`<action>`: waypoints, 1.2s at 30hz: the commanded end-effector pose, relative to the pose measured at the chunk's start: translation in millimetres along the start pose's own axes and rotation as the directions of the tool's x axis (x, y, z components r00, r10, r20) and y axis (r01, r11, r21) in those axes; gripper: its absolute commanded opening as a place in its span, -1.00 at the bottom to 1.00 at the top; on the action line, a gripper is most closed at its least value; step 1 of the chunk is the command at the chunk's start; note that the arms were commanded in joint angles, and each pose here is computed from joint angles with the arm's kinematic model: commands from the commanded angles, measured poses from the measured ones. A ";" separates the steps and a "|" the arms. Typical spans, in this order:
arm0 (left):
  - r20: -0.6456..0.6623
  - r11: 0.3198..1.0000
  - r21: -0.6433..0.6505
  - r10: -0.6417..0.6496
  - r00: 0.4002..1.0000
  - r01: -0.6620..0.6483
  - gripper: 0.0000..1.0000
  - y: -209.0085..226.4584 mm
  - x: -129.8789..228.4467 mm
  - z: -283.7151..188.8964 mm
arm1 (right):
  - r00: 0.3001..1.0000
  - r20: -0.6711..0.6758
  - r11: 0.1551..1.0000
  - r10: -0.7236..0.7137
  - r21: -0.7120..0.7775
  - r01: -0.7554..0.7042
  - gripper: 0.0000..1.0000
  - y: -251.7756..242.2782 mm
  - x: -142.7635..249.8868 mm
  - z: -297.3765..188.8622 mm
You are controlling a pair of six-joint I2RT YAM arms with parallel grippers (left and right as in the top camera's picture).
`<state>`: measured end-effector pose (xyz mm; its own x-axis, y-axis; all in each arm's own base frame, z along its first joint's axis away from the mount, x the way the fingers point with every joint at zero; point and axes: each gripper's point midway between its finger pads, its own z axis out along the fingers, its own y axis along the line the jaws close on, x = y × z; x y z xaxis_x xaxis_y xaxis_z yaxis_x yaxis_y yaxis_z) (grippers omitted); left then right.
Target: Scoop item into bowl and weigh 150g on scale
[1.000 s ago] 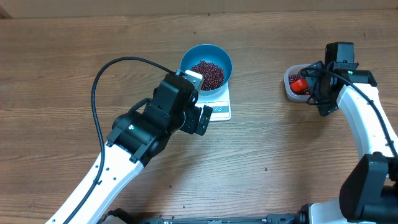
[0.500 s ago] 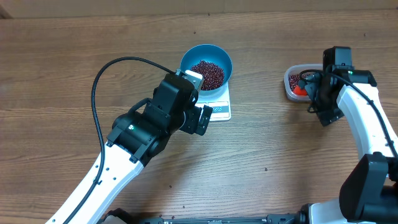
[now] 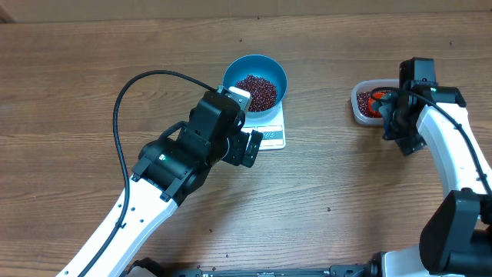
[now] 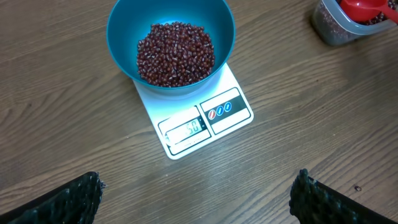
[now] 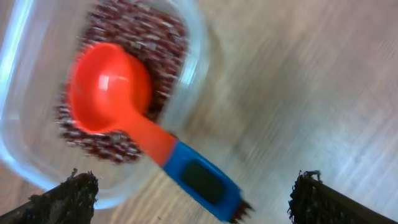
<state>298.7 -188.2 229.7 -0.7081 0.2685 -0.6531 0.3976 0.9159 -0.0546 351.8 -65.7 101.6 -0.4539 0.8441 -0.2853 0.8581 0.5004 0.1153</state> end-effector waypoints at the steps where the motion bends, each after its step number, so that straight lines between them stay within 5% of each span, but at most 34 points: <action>1: -0.002 1.000 0.007 0.002 1.000 -0.002 0.99 -1.1 -0.5 1.4 | 0.981 0.009 0.979 -0.193 -0.059 0.193 1.00 13.3 -2.3 0.3; 4: -0.002 1.000 0.007 0.002 1.000 -0.002 0.99 -1.1 -0.5 1.4 | 0.944 0.029 0.940 -0.329 -0.087 0.330 0.90 20.4 -3.8 -0.2; 8: -0.002 1.000 0.007 0.002 1.000 -0.002 0.99 -1.1 -0.5 1.4 | 0.871 0.067 0.866 -0.487 -0.091 0.492 0.10 25.3 -7.6 -0.9; 10: -0.001 1.000 0.007 0.002 1.000 -0.002 0.99 -1.2 -0.6 1.4 | 0.844 0.073 0.839 -0.532 -0.088 0.537 0.00 25.6 -7.9 -1.3; 11: -0.002 1.000 0.007 0.002 1.000 -0.002 0.99 -1.1 -0.5 1.4 | 0.842 0.072 0.838 -0.535 -0.086 0.539 0.12 25.0 -7.7 -1.5; 13: -0.002 1.000 0.007 0.002 1.000 -0.002 0.99 -1.1 -0.5 1.4 | 0.842 0.067 0.838 -0.535 -0.085 0.539 0.86 24.1 -6.9 -1.4; 14: -0.002 1.000 0.007 0.002 1.000 -0.002 0.98 -1.1 -0.5 1.4 | 0.842 0.064 0.838 -0.536 -0.084 0.539 1.00 23.4 -6.4 -1.3; 24: -0.002 1.000 0.007 0.002 1.000 -0.002 0.99 -1.1 -0.5 1.4 | 0.785 0.023 0.783 -0.619 -0.065 0.619 1.00 11.3 -1.7 -23.1; 36: -0.002 1.000 0.007 0.002 1.000 -0.002 0.99 -1.1 -0.5 1.4 | 0.729 0.172 0.723 -0.663 -0.106 0.683 0.87 7.4 -10.8 -99.7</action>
<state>298.7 -188.2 229.7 -0.7081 0.2685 -0.6531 0.3976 0.9159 -0.0546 336.5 -53.7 171.8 -0.8779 0.3024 -0.3714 0.3337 0.9424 -0.0216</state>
